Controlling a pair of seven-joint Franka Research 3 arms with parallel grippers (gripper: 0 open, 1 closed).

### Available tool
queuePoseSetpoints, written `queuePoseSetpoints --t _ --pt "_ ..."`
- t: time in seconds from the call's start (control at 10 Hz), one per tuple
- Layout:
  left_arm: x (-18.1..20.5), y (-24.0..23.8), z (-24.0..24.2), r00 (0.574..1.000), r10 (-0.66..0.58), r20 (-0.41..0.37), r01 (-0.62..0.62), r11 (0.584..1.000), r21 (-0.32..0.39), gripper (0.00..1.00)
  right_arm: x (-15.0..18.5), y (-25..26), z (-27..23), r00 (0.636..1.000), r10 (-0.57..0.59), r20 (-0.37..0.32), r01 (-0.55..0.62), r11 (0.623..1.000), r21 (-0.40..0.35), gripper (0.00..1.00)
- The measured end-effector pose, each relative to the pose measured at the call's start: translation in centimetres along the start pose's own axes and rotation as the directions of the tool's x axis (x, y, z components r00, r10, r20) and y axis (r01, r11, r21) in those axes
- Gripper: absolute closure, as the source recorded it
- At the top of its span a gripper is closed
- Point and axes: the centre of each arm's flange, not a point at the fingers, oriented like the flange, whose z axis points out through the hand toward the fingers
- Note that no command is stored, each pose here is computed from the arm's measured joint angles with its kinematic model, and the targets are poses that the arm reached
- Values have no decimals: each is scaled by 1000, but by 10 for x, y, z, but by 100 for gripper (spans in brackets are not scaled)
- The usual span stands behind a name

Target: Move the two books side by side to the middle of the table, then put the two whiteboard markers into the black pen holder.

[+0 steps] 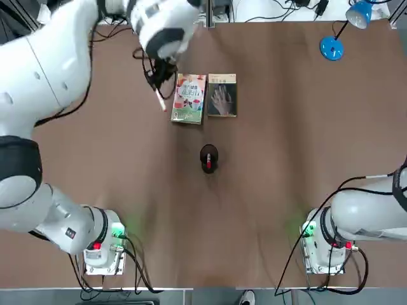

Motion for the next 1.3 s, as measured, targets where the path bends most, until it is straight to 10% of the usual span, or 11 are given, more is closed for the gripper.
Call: queuePoseSetpoints --t 1.3 --pt "-233 35 90 972 -58 -226 93 985 146 83 22 -1 41 1000 -3 -2 3 1000 2 0"
